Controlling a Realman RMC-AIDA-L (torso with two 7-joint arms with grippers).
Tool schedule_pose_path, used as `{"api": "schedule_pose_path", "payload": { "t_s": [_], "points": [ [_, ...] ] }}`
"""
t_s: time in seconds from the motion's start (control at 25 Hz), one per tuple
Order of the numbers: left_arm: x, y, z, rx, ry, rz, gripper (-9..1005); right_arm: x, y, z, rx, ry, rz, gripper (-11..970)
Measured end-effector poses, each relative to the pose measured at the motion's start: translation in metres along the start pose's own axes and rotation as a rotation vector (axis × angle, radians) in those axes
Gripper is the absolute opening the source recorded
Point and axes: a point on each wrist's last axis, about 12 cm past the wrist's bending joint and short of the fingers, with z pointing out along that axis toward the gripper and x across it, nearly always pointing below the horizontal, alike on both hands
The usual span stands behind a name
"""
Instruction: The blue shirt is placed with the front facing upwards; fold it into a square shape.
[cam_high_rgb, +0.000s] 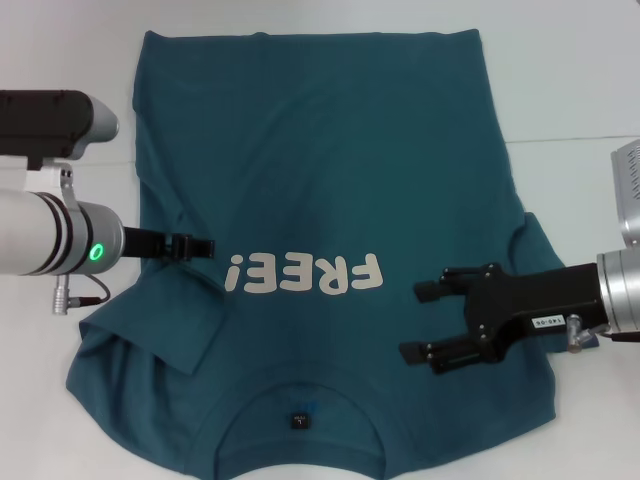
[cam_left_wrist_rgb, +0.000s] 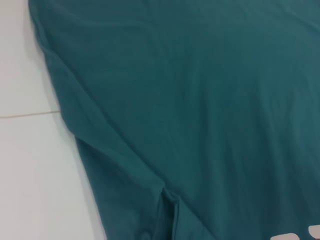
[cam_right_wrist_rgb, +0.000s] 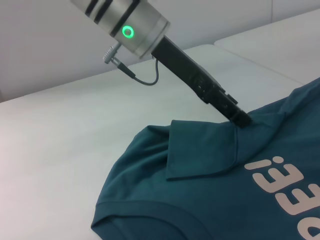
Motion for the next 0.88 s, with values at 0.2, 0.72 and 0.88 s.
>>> {"api": "schedule_pose_path", "payload": {
  "t_s": [0.2,0.72,0.88],
  "points": [
    [0.002,-0.006,0.009,0.012,0.032,0.014,839,-0.002,0.0,0.0,-0.003,0.001,0.005,942],
    [-0.005,-0.032,0.013,0.207,-0.053,0.032,838,-0.002,0.001,0.0,-0.005,0.003,0.009,941],
    [-0.002,-0.014,0.007,0.165,-0.104,-0.02,838,0.0,0.002,0.0,-0.006,0.003,0.014,941]
  ]
}}
